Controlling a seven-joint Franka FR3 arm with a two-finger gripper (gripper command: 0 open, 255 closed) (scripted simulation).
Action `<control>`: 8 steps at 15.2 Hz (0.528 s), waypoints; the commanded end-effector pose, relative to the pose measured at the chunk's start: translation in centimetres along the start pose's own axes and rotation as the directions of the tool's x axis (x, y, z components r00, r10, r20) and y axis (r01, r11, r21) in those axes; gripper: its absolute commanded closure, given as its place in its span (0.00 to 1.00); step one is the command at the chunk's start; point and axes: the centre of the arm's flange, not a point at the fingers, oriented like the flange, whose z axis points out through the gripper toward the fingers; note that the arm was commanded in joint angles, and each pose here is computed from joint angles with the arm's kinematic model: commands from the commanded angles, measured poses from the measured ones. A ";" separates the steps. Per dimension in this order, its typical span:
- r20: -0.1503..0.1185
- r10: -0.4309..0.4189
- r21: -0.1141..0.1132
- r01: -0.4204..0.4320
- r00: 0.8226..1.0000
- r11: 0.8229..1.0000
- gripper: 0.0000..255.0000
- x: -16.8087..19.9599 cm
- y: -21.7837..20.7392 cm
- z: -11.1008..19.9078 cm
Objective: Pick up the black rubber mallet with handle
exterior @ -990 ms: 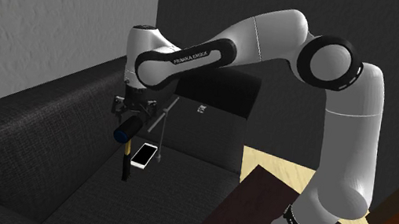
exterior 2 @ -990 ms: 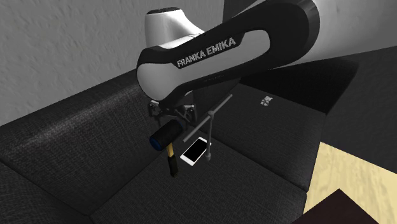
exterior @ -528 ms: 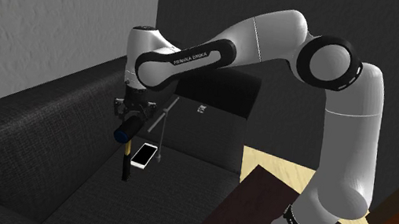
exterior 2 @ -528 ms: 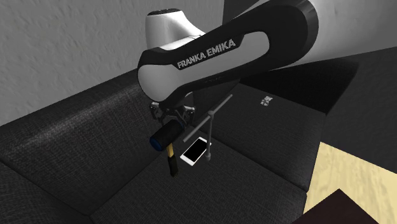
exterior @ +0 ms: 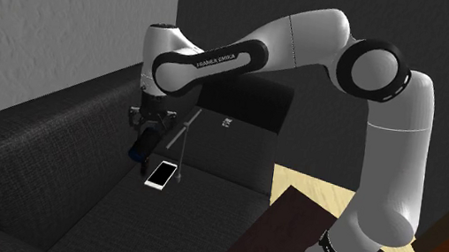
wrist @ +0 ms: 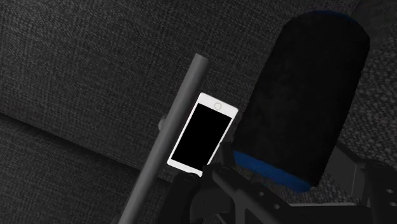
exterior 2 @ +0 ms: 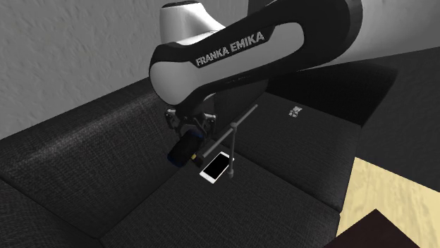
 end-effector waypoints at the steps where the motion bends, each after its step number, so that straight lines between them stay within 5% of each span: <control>1: 0.000 0.000 0.000 0.000 1.000 1.000 1.00 0.0 -0.1 -1.1; 8: 0.000 0.000 0.000 0.000 1.000 1.000 1.00 0.0 -0.3 -4.8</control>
